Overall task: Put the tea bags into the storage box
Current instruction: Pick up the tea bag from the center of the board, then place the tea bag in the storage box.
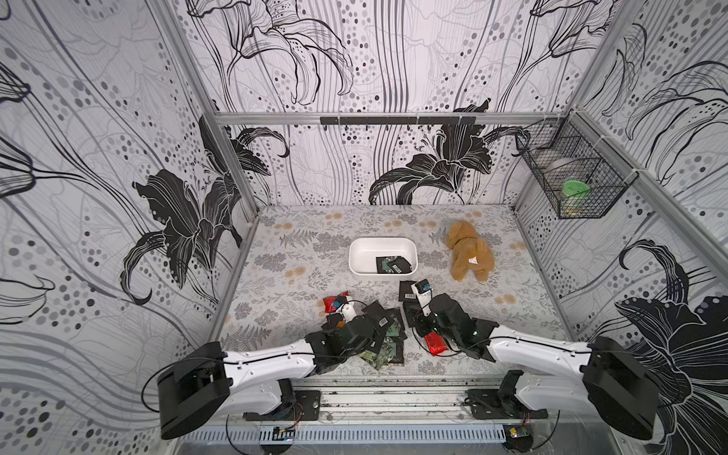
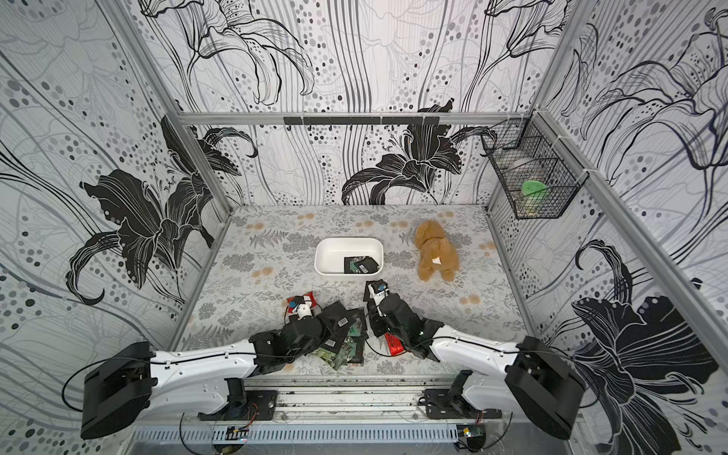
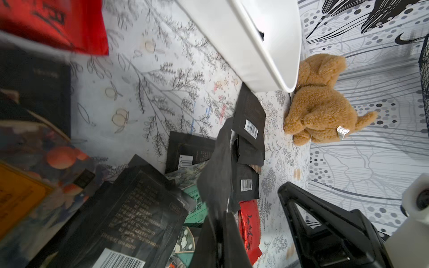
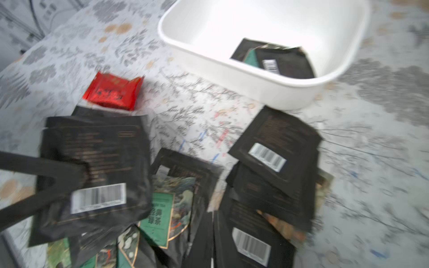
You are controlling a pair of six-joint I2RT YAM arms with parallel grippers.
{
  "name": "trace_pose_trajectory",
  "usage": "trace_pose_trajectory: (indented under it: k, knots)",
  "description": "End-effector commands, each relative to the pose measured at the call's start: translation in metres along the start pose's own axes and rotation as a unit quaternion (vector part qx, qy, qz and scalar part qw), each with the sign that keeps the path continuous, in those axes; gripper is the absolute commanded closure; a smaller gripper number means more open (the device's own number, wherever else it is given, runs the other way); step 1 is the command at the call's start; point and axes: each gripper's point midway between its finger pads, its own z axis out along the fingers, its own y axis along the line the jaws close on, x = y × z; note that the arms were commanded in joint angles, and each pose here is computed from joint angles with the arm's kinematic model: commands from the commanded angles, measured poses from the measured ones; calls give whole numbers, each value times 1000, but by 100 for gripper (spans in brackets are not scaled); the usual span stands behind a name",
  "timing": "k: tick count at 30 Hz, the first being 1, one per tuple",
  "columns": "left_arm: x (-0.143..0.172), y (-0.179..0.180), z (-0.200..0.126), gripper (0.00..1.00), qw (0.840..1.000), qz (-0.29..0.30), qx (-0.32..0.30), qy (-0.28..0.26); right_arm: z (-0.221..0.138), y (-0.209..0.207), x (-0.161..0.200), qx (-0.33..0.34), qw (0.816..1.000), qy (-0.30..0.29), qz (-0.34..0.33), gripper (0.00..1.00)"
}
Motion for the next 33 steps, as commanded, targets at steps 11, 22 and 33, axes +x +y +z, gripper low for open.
trace_pose_trajectory:
  k: [11, 22, 33]
  knots:
    - [-81, -73, -25, 100, 955, 243, -107, -136, -31, -76, 4, 196, 977, -42, 67, 75]
    - [-122, -109, 69, 100, 960, 236, -115, -102, -20, -85, 11, 131, 983, -19, 126, 71]
    - [-138, -114, 146, 100, 962, 222, -138, -76, -17, -86, 14, 89, 985, -16, 148, 68]
